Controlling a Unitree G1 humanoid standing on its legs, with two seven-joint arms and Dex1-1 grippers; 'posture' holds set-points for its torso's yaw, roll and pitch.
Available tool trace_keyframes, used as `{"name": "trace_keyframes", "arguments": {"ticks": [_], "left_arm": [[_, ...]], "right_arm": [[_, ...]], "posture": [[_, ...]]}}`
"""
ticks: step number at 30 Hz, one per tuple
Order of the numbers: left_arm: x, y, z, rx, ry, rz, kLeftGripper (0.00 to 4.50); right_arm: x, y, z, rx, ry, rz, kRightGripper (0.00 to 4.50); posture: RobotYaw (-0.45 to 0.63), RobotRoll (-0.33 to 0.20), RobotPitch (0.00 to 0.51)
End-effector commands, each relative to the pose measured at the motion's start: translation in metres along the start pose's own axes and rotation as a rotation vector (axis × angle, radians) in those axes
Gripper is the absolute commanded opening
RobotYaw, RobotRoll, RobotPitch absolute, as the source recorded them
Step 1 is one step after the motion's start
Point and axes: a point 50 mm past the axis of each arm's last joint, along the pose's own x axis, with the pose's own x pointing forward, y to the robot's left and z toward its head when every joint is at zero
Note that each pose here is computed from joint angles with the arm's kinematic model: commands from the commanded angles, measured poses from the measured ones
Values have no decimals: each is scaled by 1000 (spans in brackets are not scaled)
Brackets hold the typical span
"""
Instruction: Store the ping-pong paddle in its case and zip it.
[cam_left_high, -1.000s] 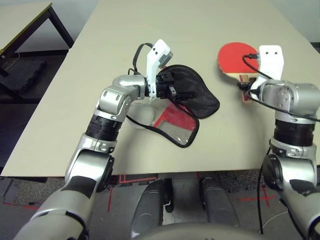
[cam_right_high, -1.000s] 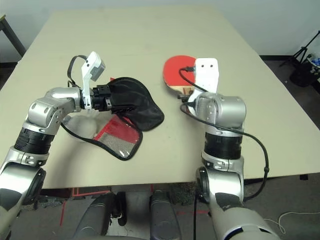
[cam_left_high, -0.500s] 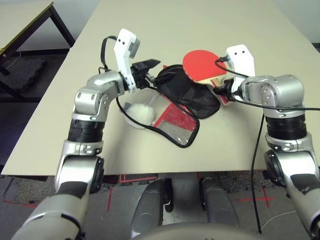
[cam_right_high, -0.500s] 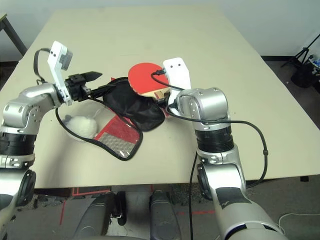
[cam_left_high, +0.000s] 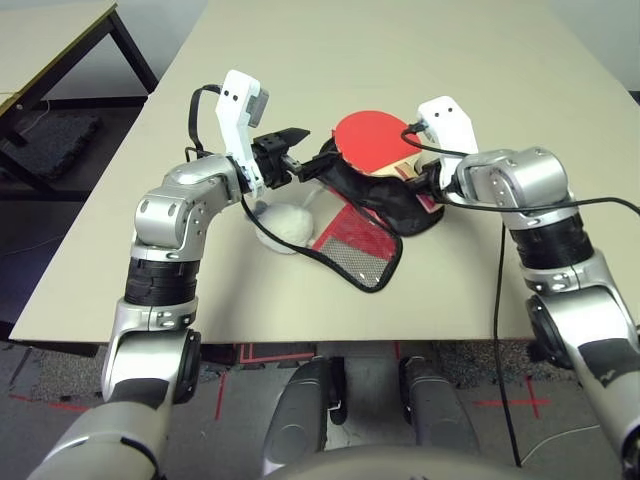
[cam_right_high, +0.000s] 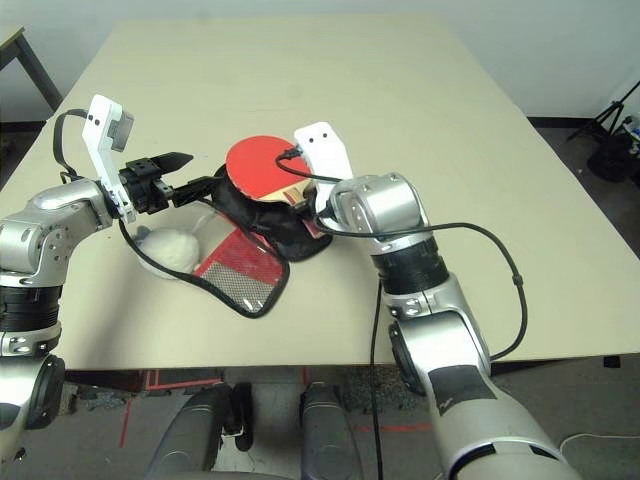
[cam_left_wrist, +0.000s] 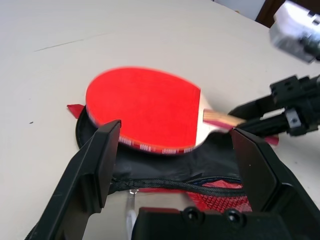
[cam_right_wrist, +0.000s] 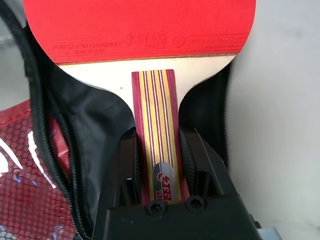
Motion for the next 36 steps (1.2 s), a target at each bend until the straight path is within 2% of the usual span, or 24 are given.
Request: {"name": "trace_keyframes", "arguments": {"ticks": [1, 11, 36], "left_arm": [[-2, 0, -2, -11, 4, 3, 4500], [-1, 0, -3, -14, 3, 8, 4500], [1, 5, -2, -9, 6, 8, 4500]], "right_arm": [[2, 2, 6, -31, -21, 7, 1150], [11, -4, -7, -18, 22, -6, 1150], [14, 6, -13, -12, 36, 25, 1150]], "posture": [[-9, 0, 136], [-12, 0, 138], [-13, 0, 134]]}}
